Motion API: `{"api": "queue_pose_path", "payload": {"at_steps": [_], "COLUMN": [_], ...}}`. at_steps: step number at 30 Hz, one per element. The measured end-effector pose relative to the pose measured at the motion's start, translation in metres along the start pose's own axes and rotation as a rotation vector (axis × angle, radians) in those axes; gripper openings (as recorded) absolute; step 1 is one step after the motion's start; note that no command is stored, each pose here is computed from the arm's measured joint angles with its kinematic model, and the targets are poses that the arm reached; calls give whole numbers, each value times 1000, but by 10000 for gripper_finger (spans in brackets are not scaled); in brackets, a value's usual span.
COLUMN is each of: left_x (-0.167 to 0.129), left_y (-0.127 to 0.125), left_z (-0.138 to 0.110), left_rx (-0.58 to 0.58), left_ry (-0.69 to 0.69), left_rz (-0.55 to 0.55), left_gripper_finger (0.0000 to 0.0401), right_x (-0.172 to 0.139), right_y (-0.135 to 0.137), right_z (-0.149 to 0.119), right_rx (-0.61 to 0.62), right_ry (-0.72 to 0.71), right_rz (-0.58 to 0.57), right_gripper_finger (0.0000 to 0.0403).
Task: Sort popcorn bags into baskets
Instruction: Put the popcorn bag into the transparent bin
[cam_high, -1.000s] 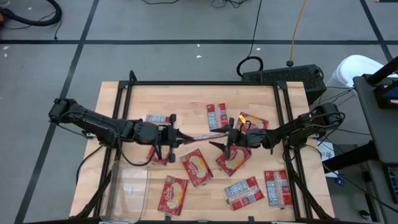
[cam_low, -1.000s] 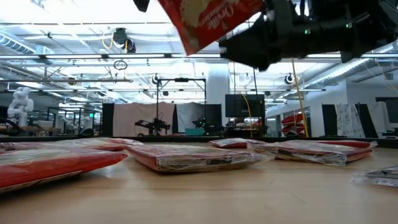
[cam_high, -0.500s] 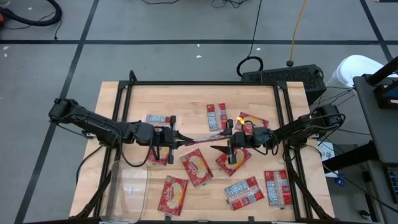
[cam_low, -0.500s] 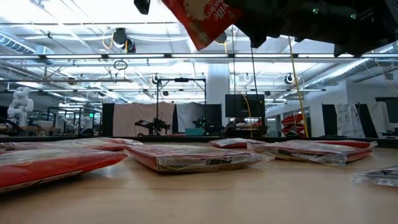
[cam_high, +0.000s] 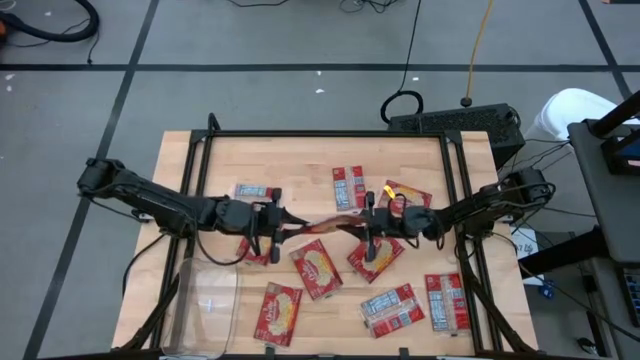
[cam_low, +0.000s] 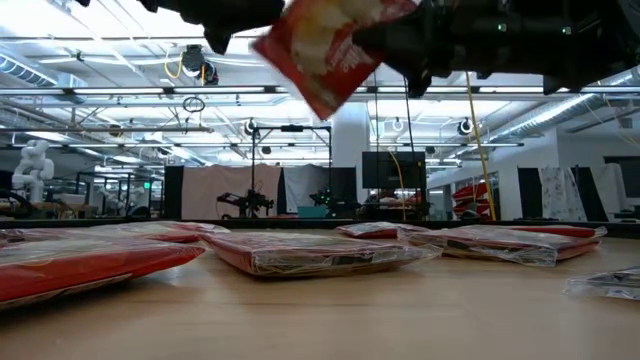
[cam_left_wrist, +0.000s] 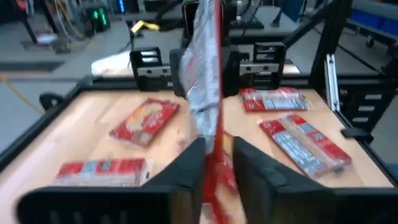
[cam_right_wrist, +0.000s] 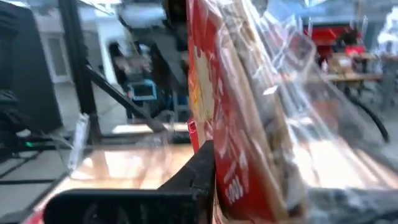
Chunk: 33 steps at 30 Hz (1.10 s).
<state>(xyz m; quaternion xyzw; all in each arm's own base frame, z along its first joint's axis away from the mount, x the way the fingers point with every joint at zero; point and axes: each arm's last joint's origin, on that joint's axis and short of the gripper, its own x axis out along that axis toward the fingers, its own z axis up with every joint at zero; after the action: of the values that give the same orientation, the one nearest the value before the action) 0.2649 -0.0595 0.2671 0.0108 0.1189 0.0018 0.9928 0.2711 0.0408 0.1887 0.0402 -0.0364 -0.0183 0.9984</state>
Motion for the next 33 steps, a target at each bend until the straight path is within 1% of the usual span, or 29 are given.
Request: {"api": "queue_pose_path", "payload": {"at_steps": [4, 6, 9, 12, 14, 16, 21, 24, 28, 33], "left_x": [-6, -6, -7, -3, 2, 9, 32, 49, 73, 102], "left_y": [1, 2, 4, 6, 8, 10, 19, 23, 29, 39], "left_z": [13, 24, 39, 49, 53, 54, 53, 51, 53, 54], "left_rx": [-6, -15, -20, -2, 8, 18, 43, 54, 77, 95], "left_ry": [49, 28, -4, -10, 10, 61, 216, 310, 382, 477], "left_rz": [72, 93, 118, 127, 114, 111, 143, 119, 103, 68], "left_gripper_finger": [164, 190, 220, 238, 244, 245, 236, 235, 235, 234], "right_x": [0, -1, 3, 11, 15, 17, 17, 16, 15, 15], "right_y": [-2, -4, -6, -8, -9, -10, -16, -18, -20, -20], "right_z": [-10, -15, -22, -21, -21, -20, -21, -22, -25, -25], "right_rx": [3, -10, -26, -32, -50, -69, -88, -91, -98, -98], "right_ry": [97, 156, 282, 385, 451, 482, 506, 525, 556, 557], "right_rz": [-45, -96, -145, -178, -204, -208, -223, -232, -236, -236], "right_gripper_finger": [13, 9, 11, 19, 21, 21, 17, 17, 17, 16]}}
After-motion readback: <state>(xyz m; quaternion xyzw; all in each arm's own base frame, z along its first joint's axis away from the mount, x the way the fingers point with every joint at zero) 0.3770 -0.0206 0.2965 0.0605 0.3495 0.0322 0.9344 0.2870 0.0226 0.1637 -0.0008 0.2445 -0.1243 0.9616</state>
